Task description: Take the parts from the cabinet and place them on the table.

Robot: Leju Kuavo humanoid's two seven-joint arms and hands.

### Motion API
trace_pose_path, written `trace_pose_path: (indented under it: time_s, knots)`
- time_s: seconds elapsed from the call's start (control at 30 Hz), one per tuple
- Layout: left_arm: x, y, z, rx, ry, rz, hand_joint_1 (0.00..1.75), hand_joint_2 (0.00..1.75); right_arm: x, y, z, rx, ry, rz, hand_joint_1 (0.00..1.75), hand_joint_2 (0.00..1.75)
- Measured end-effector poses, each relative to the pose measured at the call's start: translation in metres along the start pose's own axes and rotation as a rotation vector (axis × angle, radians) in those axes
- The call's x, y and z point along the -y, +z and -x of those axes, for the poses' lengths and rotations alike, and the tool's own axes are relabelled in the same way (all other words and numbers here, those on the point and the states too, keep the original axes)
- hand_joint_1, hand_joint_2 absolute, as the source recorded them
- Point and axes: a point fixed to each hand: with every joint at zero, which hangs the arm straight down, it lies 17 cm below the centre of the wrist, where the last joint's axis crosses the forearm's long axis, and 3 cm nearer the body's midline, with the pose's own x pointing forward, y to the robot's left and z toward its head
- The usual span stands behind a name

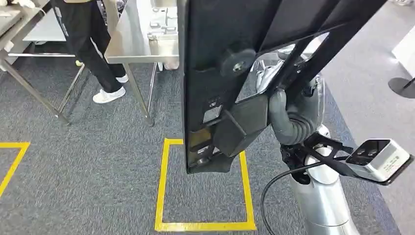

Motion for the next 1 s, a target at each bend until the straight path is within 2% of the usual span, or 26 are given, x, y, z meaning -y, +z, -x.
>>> trace_pose_path:
  time_s: [0.27,0.63,1.0]
  knots:
    - [0.0,-0.001,-0.004,0.007,0.005,-0.005,0.0,1.75,0.003,-0.003,0.007,-0.021,0.017,0.006,1.75,1.75]
    - [-0.001,0.0,0.001,0.0,0.011,-0.01,0.0,1.75,0.001,0.004,0.031,-0.115,0.03,0.007,1.75,1.75]
    - [-0.002,0.002,0.006,-0.002,0.006,-0.007,0.0,1.75,-0.002,0.006,0.036,-0.146,0.008,0.005,1.75,1.75]
